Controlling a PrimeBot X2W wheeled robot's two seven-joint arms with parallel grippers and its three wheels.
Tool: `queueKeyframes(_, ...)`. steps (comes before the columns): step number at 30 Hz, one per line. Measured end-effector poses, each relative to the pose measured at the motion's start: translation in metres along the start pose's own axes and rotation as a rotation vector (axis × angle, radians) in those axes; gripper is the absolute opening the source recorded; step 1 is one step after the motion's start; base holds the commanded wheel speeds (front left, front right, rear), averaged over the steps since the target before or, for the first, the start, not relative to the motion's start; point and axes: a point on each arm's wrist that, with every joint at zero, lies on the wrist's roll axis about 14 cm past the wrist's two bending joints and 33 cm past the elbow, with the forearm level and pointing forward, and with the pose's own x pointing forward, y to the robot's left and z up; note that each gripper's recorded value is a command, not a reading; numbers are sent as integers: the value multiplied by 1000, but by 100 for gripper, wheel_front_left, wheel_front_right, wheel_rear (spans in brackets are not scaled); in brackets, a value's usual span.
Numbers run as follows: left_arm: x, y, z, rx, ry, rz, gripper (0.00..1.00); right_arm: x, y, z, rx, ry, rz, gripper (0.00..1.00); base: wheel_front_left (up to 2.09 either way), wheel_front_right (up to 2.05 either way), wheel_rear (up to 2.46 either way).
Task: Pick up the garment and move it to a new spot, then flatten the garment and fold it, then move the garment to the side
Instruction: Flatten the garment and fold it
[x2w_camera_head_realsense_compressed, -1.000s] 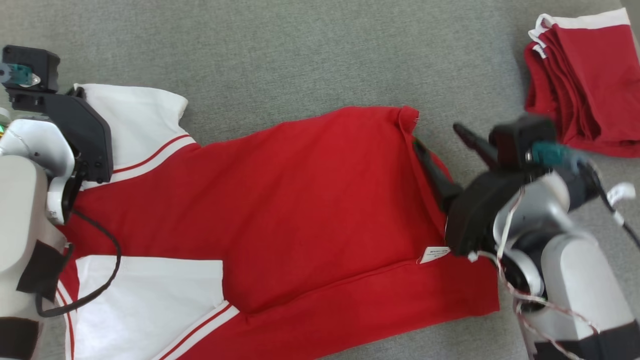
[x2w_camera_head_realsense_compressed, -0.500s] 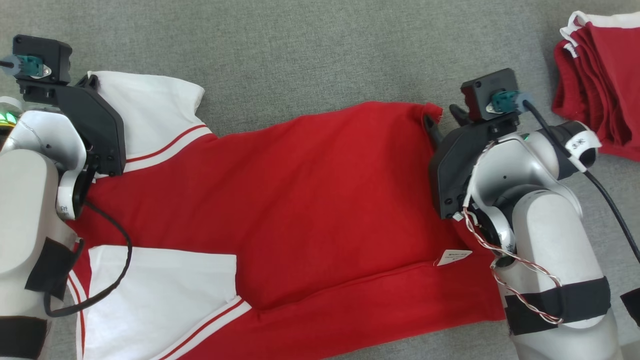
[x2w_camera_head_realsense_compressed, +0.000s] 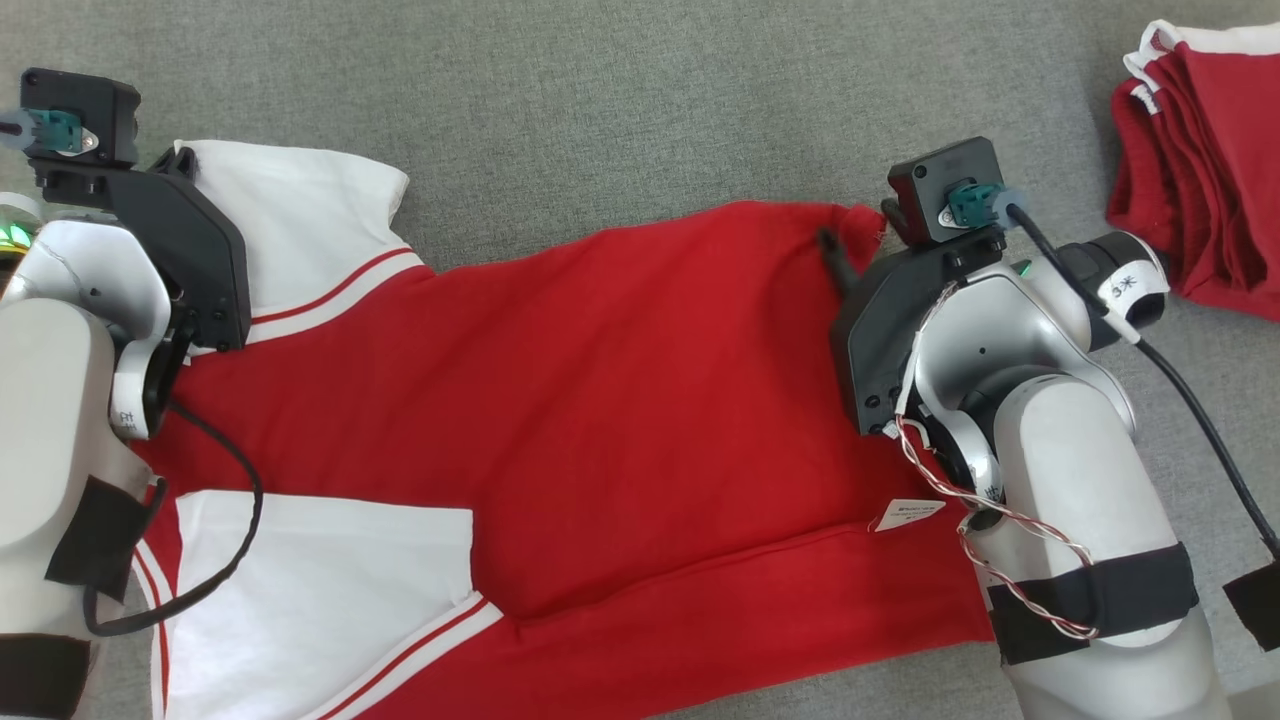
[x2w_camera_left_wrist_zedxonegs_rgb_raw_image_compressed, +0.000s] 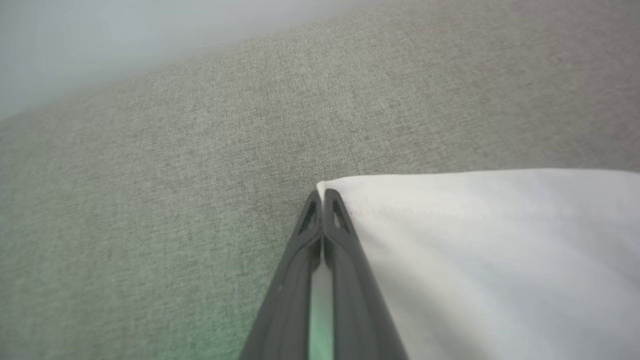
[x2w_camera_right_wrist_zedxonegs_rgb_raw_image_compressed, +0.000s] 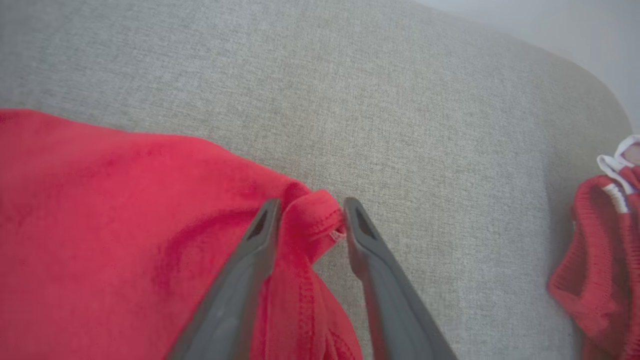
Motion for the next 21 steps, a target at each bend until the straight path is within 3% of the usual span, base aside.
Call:
queueKeyframes(1, 0, 0, 0, 0, 0, 0, 0, 1, -1, -2, -10, 8, -9, 46, 0, 0, 0)
queueKeyframes(2, 0, 0, 0, 1, 1, 1, 0, 2, -2, -4, -15, 15, -15, 44, 0, 0, 0)
queueKeyframes(5, 0, 1, -1, 0, 3, 1, 0, 4, -6, -6, -25, 20, -33, 22, 0, 0, 0)
queueKeyframes(6, 0, 1, -2, -1, 3, 1, 0, 5, -8, -6, -25, 22, -39, 8, 0, 0, 0)
queueKeyframes(7, 0, 1, -1, -2, 1, 1, 0, 5, -10, -6, -23, 20, -46, 2, 0, 0, 0)
queueKeyframes(11, -1, 2, -1, -3, 0, 4, 0, 2, -20, -8, 17, 14, -64, 0, 0, 0, 0)
queueKeyframes(15, -4, 5, 1, -3, -7, 9, 0, -6, -37, 6, 138, -90, -68, 0, 0, 0, 0)
queueKeyframes(17, -7, 7, 3, -2, -15, 14, 0, -15, -45, 12, 259, -166, -44, 0, 0, 0, 0)
queueKeyframes(21, -12, 10, 6, 4, -23, 22, 0, -28, -46, 4, 366, -195, -9, 0, 0, 0, 0)
